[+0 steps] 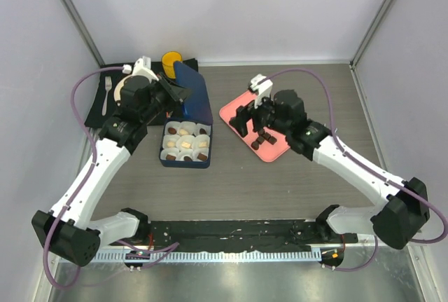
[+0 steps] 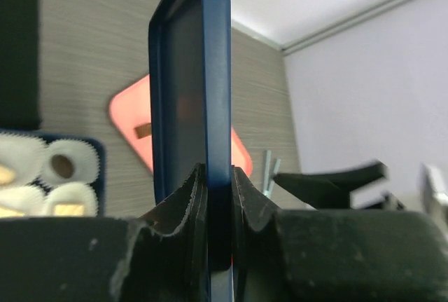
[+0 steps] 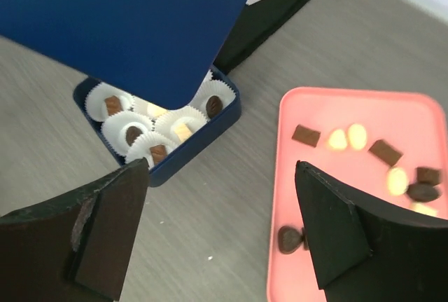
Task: Pack the chocolate
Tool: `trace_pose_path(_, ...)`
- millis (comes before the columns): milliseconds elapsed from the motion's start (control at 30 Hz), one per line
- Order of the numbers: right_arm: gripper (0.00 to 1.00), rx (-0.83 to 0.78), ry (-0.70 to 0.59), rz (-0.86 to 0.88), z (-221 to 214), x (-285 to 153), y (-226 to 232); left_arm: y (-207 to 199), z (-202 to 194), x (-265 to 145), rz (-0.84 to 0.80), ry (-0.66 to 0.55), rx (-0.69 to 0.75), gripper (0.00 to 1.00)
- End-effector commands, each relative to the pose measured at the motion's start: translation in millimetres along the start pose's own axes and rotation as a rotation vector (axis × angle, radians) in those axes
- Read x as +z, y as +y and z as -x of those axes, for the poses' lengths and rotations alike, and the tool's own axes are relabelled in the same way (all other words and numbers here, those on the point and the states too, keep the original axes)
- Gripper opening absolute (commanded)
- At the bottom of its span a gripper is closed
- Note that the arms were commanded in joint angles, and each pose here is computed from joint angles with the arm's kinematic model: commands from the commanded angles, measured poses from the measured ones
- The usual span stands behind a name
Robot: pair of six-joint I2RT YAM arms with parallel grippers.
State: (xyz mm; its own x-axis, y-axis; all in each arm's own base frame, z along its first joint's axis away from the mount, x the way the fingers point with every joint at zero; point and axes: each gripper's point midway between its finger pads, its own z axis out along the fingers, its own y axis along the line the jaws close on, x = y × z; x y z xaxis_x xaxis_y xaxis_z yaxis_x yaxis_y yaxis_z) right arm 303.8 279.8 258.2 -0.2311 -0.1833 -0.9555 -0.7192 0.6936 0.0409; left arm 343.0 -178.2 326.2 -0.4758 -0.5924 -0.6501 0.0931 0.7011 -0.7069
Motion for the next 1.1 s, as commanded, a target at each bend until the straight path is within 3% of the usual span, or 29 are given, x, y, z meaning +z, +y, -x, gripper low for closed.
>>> trace_pose_path(0,0.9,0.298,-0.025,0.245,12,-5,13,-59,16,-21,-0.279,-0.031,-0.026,0.0)
trace_pose_path(267,0.91,0.68,-0.277,0.419,42,-15,-30,-80,0,-30,-0.475,-0.005,-0.053,0.0)
trace_pose_path(333,0.91,0.796,-0.267,0.453,39,-11,-35,-87,1,-32,-0.532,-0.013,-0.069,0.0)
trace_pose_path(700,0.88,0.927,-0.368,0.67,55,-6,-39,-92,-13,-36,-0.652,0.031,-0.173,0.0)
trace_pose_path(1067,0.74,0.934,-0.393,0.81,69,-10,-34,-95,-17,-27,-0.689,0.065,-0.221,0.0)
